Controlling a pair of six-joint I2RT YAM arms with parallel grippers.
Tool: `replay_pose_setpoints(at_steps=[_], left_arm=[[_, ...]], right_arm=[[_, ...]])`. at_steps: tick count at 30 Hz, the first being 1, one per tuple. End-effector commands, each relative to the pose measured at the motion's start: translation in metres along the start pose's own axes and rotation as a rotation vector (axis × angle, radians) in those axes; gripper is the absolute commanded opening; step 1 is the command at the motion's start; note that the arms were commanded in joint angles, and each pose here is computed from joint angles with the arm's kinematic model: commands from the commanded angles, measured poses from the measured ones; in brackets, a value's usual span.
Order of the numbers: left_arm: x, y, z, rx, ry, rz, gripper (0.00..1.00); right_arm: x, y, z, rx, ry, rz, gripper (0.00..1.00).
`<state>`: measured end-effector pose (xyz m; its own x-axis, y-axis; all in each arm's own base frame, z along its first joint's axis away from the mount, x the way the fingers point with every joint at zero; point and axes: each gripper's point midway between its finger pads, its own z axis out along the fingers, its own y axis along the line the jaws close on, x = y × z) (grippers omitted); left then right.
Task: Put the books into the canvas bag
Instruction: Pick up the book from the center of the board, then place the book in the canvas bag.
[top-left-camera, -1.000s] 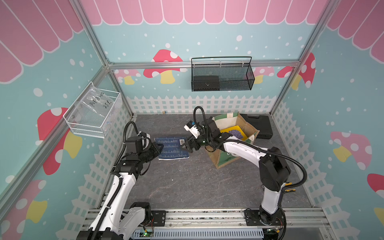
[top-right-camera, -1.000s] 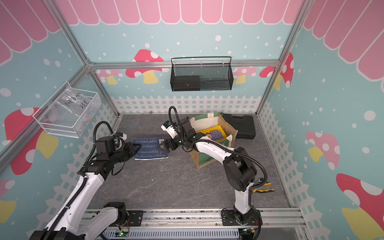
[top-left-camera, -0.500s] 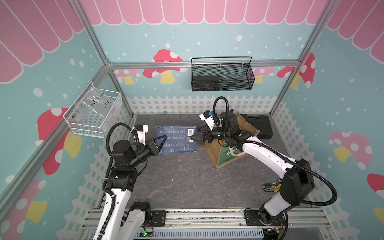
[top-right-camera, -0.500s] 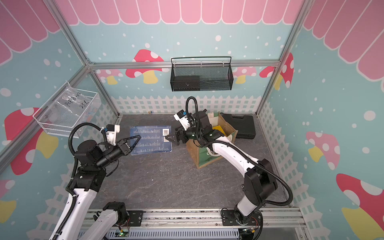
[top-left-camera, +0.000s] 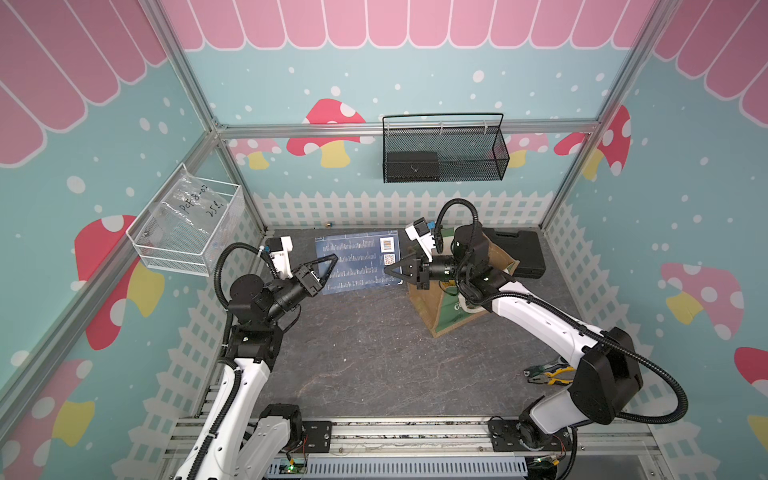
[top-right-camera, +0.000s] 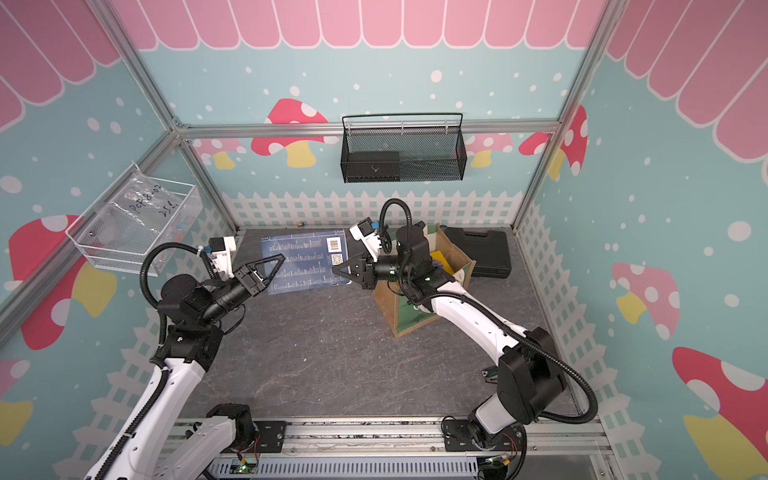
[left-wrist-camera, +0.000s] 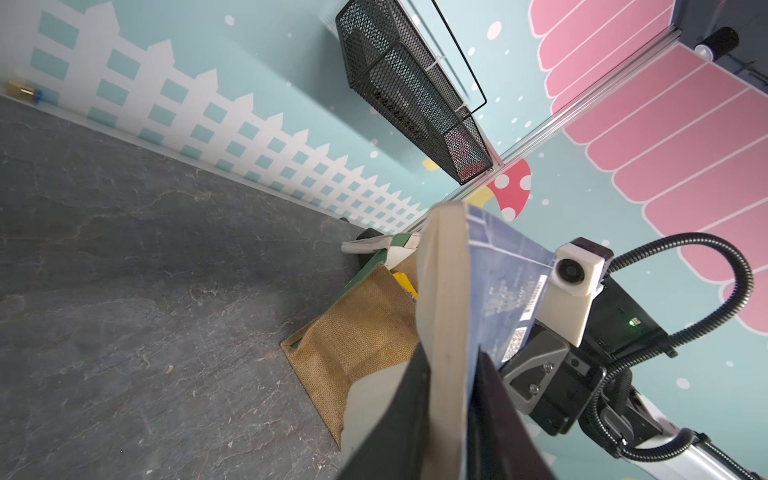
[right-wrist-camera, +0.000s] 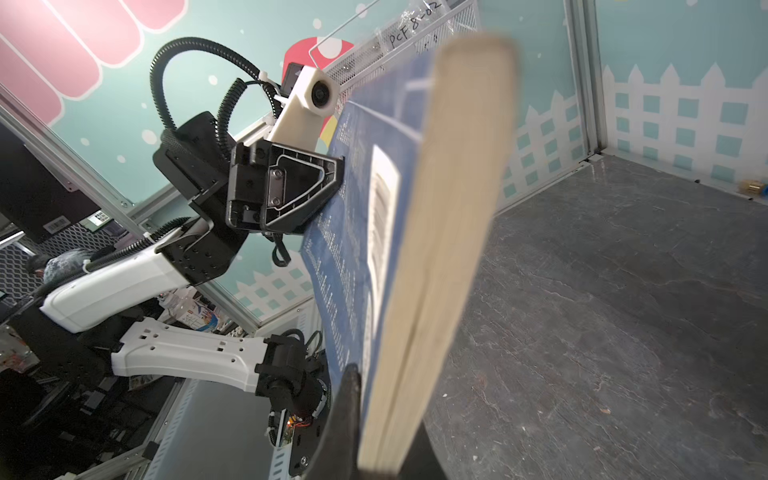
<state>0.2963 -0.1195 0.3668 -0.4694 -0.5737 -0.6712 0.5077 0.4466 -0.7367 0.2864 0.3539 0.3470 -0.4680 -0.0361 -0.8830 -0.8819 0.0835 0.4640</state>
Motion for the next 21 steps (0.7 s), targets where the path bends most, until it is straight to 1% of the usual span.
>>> replay_pose_setpoints(at_steps=[1, 2, 3, 5, 7, 9, 12, 13, 15, 17, 18, 21], left_arm=[[-0.002, -0.013, 0.003, 0.063, 0.009, 0.019, 0.66], [-0.001, -0.012, 0.004, 0.061, 0.014, 0.017, 0.78], [-0.002, -0.012, 0.005, 0.058, 0.016, 0.02, 0.84], [-0.003, -0.009, 0.006, 0.045, 0.015, 0.03, 0.89], [-0.003, -0.005, 0.006, 0.017, 0.019, 0.041, 0.94], [-0.004, -0.002, 0.008, -0.005, 0.028, 0.059, 0.95], [-0.006, 0.005, 0.009, -0.047, 0.029, 0.073, 0.95], [-0.007, 0.008, 0.01, -0.054, 0.024, 0.074, 0.95], [-0.008, 0.012, 0.012, -0.058, 0.018, 0.072, 0.95], [-0.007, 0.016, 0.015, -0.057, 0.017, 0.063, 0.96], [-0.007, 0.018, 0.016, -0.053, 0.019, 0.06, 0.96], [-0.004, 0.026, 0.02, -0.058, 0.028, 0.049, 0.96]], right_arm=[[-0.026, 0.011, -0.017, -0.01, -0.041, -0.028, 0.0], [-0.031, 0.009, -0.024, 0.006, -0.043, -0.027, 0.0], [-0.035, 0.006, -0.032, 0.025, -0.046, -0.026, 0.0], [-0.041, 0.0, -0.052, 0.07, -0.043, -0.021, 0.0], [-0.045, -0.011, -0.076, 0.151, -0.03, -0.007, 0.0], [-0.051, -0.019, -0.103, 0.247, -0.024, -0.001, 0.0], [-0.05, -0.033, -0.141, 0.457, 0.019, 0.021, 0.0], [-0.048, -0.035, -0.148, 0.504, 0.034, 0.028, 0.0], [-0.041, -0.037, -0.171, 0.634, 0.074, 0.061, 0.0], [-0.035, -0.034, -0.19, 0.718, 0.091, 0.084, 0.0], [-0.03, -0.034, -0.201, 0.782, 0.112, 0.101, 0.0], [-0.011, -0.037, -0.232, 0.966, 0.202, 0.148, 0.0]])
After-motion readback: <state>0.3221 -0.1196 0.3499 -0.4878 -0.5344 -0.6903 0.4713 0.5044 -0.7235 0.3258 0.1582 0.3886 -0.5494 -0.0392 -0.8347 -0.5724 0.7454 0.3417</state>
